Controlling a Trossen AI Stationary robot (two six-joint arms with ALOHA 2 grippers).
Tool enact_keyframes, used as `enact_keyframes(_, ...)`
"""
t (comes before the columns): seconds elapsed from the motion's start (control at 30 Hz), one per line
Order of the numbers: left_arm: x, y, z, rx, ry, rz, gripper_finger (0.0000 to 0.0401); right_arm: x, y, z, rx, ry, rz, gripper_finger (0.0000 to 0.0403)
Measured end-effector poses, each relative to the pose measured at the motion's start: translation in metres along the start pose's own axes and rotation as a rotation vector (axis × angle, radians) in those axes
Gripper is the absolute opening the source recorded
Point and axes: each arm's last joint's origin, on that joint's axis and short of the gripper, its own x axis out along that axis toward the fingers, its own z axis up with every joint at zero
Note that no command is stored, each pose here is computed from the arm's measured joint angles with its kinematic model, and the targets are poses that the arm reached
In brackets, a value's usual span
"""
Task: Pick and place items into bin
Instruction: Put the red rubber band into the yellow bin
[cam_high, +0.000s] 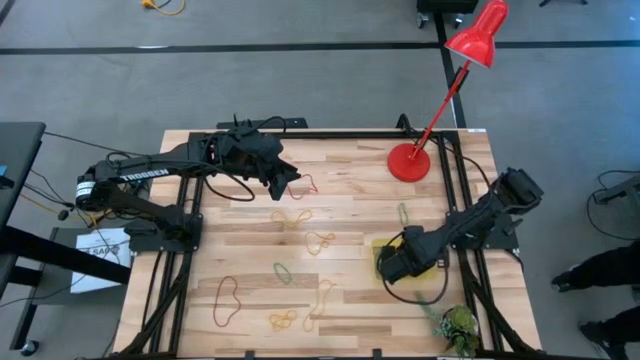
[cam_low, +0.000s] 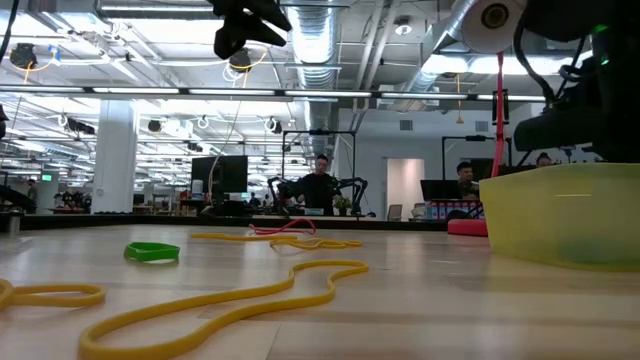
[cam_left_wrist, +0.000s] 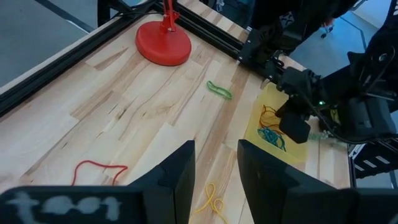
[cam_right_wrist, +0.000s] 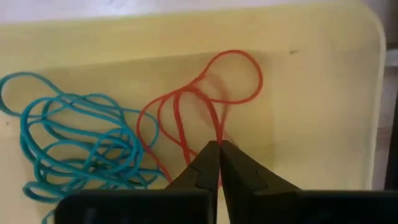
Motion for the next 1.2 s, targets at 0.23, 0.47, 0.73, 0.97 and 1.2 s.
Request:
enact_keyframes(0.23,0.000,0.001,0.000,-0.004,-0.002,0.006,0.0110,0.001,0.008,0.006,-0.035,0.026,0.036,0.0049)
enact_keyframes(0.47,0.000,0.002,0.000,-0.010,0.003,0.019,0.0110,0.000,0.011,0.007,-0.022,0.044,0.066,0.0089)
enact_keyframes(0.73,-0.001,0.009,-0.002,-0.029,0.031,0.062,0.0110,-0.012,0.013,0.006,-0.030,0.056,0.060,0.0119)
enact_keyframes(0.97,-0.004,0.038,0.003,-0.083,0.047,0.169,0.0110,-0.055,0.010,0.008,-0.074,0.019,-0.014,0.0135)
enact_keyframes(1.2,0.036,0.087,0.001,-0.027,0.192,0.214,0.0110,-0.098,0.006,0.017,-0.075,-0.086,-0.029,0.0138)
